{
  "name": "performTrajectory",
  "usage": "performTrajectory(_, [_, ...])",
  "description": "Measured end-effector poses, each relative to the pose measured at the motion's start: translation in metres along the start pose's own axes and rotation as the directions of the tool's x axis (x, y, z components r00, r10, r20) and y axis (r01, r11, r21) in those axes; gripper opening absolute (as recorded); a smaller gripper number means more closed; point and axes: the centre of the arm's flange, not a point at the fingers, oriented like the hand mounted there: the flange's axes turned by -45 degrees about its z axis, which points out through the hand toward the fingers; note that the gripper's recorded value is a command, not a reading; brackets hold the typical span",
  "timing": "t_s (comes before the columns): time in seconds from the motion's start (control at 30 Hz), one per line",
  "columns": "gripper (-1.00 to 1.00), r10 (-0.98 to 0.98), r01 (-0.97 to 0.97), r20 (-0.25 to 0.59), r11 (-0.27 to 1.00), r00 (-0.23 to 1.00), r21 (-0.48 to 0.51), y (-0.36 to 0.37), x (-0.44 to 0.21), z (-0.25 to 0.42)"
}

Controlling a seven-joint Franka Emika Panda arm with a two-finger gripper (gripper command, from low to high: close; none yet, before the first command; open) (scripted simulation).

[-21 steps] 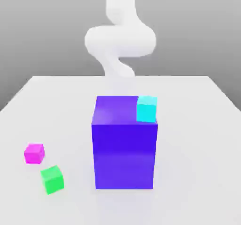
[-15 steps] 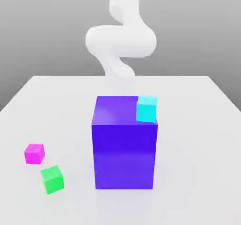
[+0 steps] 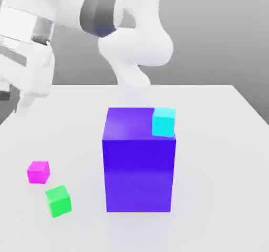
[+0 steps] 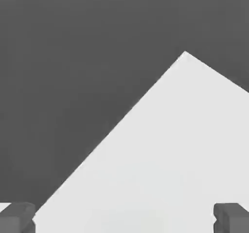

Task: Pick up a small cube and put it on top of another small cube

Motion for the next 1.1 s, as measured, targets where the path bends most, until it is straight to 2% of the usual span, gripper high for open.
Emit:
performTrajectory(0.27, [0.0,0.307,-0.294,0.138,0.95,0.942,-0.106,0.082,-0.028,0.098])
performTrajectory(0.5, [0.0,0.574,-0.54,0.231,0.818,0.785,-0.196,0.15,-0.076,0.159])
performTrajectory(0.87, [0.0,0.608,-0.573,0.249,0.794,0.754,-0.205,0.154,-0.104,0.223])
performTrajectory(0.9, [-1.0,0.607,-0.571,0.249,0.794,0.754,-0.207,0.154,-0.107,0.228])
performTrajectory(1.1, [-1.0,0.607,-0.571,0.248,0.795,0.755,-0.207,0.154,-0.109,0.231])
